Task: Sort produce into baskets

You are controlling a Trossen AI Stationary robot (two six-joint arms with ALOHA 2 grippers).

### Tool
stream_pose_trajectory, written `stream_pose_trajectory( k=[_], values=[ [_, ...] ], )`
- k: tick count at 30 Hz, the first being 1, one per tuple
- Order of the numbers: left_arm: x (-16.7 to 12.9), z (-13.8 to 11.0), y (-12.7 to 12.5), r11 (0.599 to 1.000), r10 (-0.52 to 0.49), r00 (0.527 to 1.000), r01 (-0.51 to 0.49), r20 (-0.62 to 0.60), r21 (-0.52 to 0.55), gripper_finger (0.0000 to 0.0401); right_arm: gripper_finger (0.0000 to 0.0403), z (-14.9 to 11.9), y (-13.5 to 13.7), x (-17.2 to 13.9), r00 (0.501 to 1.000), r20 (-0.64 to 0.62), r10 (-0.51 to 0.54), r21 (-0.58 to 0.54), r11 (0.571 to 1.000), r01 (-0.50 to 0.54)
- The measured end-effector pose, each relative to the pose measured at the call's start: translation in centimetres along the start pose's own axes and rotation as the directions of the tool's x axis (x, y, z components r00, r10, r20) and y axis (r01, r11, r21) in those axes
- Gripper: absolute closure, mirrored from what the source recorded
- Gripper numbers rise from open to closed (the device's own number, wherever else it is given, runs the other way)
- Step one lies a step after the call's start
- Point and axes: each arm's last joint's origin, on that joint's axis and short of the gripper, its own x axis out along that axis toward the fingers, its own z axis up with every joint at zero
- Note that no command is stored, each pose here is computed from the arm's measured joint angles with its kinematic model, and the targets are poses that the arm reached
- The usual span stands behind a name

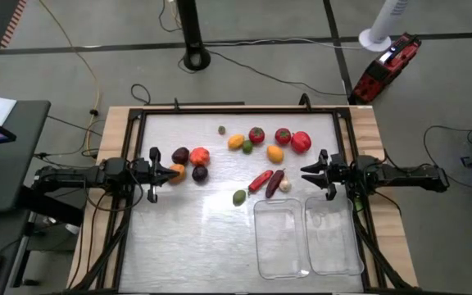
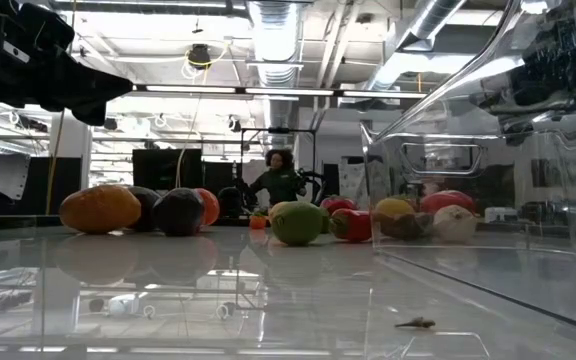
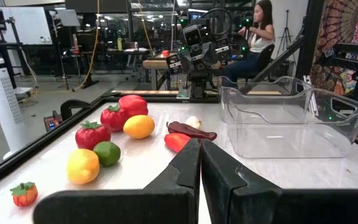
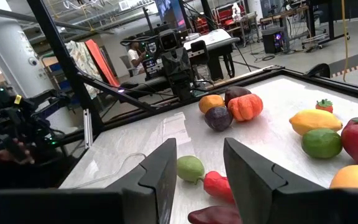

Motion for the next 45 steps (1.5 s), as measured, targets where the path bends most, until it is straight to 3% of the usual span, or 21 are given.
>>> stream_pose_trajectory(
  k=[5, 9, 13, 25, 32, 41, 45],
  values=[
    [0.0, 0.0, 0.0, 0.993, -0.001, 1.0, 0.001, 0.0, -0.117, 0.0401, 0.0241, 0.0, 0.0, 0.0, 1.0, 0.0, 0.0, 0.0, 1.0, 0.0],
    [0.0, 0.0, 0.0, 0.959, 0.003, 1.0, -0.003, 0.002, -0.283, 0.0401, 0.0241, 0.0, 0.0, 0.0, 1.0, 0.0, 0.0, 0.0, 1.0, 0.0],
    [0.0, 0.1, 0.2, 0.928, 0.055, 0.998, -0.046, 0.015, -0.369, 0.0401, 0.0241, 0.0, 0.0, 0.0, 1.0, 0.0, 0.0, 0.0, 1.0, 0.0],
    [0.0, 0.3, 0.5, 0.922, 0.155, 0.987, -0.132, 0.034, -0.363, 0.0401, 0.0241, 0.0, 0.0, 0.0, 1.0, 0.001, 0.0, -0.002, 1.0, 0.0],
    [0.0, 0.3, 0.5, 0.925, 0.164, 0.986, -0.144, 0.028, -0.351, 0.0401, 0.0241, 0.1, 0.0, 0.0, 1.0, 0.01, -0.011, -0.109, 0.994, 0.012],
    [0.0, 0.2, 0.4, 0.941, 0.138, 0.99, -0.124, 0.023, -0.315, 0.0401, 0.0241, 0.9, 0.2, 0.0, 0.995, 0.098, -0.005, 0.026, 1.0, 0.002],
    [0.0, 0.2, 0.4, 0.926, 0.152, 0.988, -0.134, 0.025, -0.352, 0.0401, 0.0241, 1.4, 0.3, -0.1, 0.988, 0.155, 0.008, 0.061, 0.998, -0.017]
  ],
)
